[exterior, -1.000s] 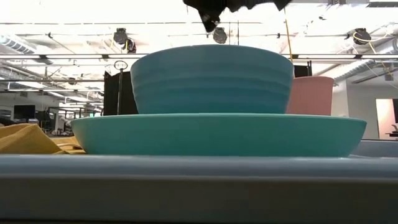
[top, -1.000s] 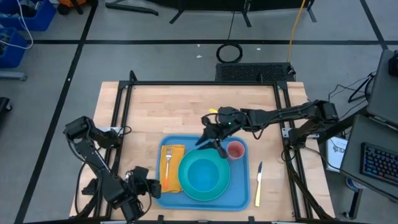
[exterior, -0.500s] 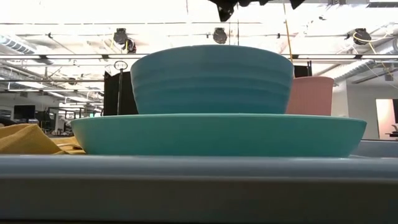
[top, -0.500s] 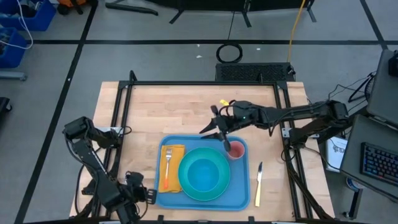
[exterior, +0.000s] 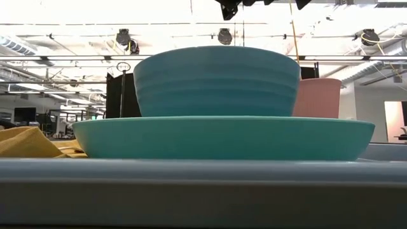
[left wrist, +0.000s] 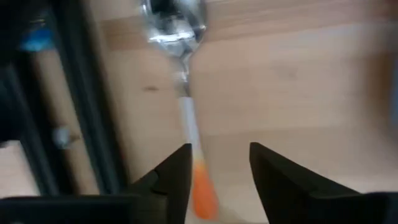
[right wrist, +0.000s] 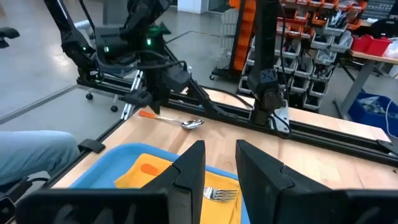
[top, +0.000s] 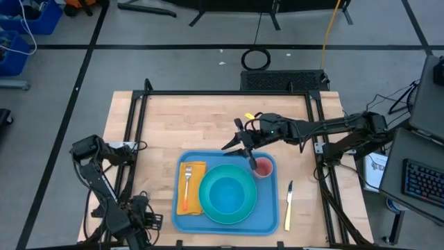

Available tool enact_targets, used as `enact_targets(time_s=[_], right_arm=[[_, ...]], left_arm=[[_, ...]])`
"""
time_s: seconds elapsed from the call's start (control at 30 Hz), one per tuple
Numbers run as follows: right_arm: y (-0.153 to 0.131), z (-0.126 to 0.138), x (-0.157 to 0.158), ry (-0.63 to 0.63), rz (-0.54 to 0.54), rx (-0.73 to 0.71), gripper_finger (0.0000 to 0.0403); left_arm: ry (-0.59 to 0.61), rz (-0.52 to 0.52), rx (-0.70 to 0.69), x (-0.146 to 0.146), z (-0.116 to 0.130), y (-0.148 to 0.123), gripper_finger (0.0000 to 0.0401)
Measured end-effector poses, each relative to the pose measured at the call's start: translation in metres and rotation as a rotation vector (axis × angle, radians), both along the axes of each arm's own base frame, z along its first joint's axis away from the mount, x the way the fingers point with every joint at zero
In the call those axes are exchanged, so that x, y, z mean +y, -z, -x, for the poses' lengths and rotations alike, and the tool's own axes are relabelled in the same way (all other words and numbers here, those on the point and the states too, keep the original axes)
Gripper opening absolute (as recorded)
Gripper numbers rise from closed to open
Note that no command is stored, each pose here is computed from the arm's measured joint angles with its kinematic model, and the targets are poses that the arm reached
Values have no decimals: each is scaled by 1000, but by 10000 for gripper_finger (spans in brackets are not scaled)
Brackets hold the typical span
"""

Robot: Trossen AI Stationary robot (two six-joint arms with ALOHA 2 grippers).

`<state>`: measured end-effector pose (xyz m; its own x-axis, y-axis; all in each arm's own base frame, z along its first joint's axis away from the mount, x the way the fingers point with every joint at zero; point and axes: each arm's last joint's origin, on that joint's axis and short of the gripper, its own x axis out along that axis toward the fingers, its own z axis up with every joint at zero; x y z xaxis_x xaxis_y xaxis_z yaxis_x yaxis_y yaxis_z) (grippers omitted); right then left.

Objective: Set up tray
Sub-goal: Put the orange spoon on top of the yellow napkin to the right of the orange fork

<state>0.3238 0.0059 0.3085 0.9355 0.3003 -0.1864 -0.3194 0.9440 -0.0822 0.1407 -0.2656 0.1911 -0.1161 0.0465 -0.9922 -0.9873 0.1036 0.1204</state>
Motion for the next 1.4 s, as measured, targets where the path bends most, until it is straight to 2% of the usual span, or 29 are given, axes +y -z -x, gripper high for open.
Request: enact_targets(time_s=[0.27, 0.43, 0.57, 1.03, 1.17, 1.3, 1.4], right_arm=[[1, 0, 5, -16, -1, 14, 79], [1, 1, 11, -35, 0, 15, 79], [1, 1, 15, -50, 5, 12, 79], [1, 1, 19, -63, 26, 4, 79], [1, 1, 19, -63, 24, 5, 79], [1, 1, 19, -62, 23, 5, 79], [1, 1, 19, -62, 23, 5, 79]], left_arm=[[22, -26, 3, -8, 5, 12, 201], [30, -57, -6, -10, 8, 19, 202], [16, -83, 61, -6, 7, 33, 202], [47, -86, 37, -9, 13, 37, 202], [36, -82, 70, -6, 16, 44, 202], [72, -63, 5, -3, 17, 54, 202], [55, -52, 15, -2, 17, 58, 202]])
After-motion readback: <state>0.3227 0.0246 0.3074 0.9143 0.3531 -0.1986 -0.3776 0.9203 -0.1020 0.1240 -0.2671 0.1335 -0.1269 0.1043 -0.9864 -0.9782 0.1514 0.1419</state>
